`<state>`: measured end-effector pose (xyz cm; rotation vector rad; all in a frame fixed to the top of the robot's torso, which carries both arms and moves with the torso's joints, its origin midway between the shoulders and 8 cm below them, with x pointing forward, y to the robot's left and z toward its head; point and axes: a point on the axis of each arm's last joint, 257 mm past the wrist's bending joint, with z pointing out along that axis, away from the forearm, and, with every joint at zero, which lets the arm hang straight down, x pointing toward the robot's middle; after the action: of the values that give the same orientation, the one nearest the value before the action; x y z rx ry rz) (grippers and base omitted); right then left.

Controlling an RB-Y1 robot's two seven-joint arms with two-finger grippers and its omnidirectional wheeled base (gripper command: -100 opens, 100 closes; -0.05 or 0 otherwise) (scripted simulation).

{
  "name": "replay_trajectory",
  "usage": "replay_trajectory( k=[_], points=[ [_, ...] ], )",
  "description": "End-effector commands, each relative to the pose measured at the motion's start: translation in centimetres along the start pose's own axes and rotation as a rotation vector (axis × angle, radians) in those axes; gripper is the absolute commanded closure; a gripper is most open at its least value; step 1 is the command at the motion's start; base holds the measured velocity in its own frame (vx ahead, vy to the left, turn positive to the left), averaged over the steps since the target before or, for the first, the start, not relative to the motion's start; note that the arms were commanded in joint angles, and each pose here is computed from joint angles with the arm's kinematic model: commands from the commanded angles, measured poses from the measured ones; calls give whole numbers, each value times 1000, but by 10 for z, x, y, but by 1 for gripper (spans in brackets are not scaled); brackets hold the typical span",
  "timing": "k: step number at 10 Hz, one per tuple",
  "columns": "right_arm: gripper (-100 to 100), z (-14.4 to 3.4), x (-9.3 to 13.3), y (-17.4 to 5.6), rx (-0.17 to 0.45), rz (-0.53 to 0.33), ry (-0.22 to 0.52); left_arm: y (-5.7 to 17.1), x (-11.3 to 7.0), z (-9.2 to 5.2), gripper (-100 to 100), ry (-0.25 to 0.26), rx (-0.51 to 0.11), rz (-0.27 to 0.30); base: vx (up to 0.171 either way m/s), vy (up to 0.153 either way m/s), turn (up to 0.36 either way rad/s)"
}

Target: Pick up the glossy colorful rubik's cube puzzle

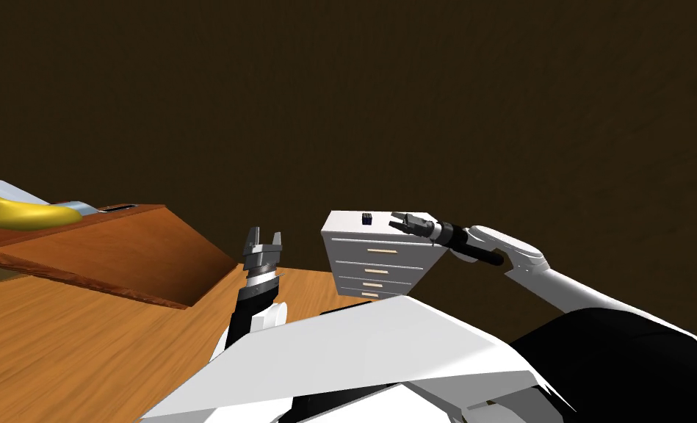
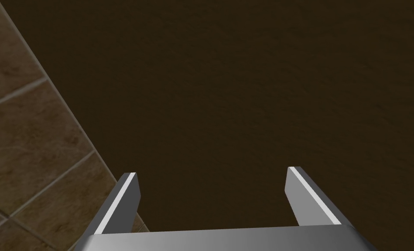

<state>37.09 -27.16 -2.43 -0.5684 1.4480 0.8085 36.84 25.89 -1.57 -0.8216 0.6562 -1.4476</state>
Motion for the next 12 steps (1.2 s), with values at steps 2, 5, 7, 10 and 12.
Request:
replay_trajectory(
  k=[2, 5, 7, 10, 12],
  points=[
    [-100, -7, 3, -9, -2, -41, 87, 0, 0, 0, 0, 0, 0, 0, 4, 1, 17],
    [-100, -13, 6, -18, -8, -86, 181, 0, 0, 0, 0, 0, 0, 0, 5, 3, 15],
    [-100, -11, 6, -17, -25, -112, 228, 0, 0, 0, 0, 0, 0, 0, 4, 3, 9],
    [-100, -17, 7, -26, -30, -156, 322, 0, 0, 0, 0, 0, 0, 0, 6, 7, 11],
    [-100, -24, 7, -36, -24, -186, 392, 0, 0, 0, 0, 0, 0, 0, 10, 14, 9]
  ],
)
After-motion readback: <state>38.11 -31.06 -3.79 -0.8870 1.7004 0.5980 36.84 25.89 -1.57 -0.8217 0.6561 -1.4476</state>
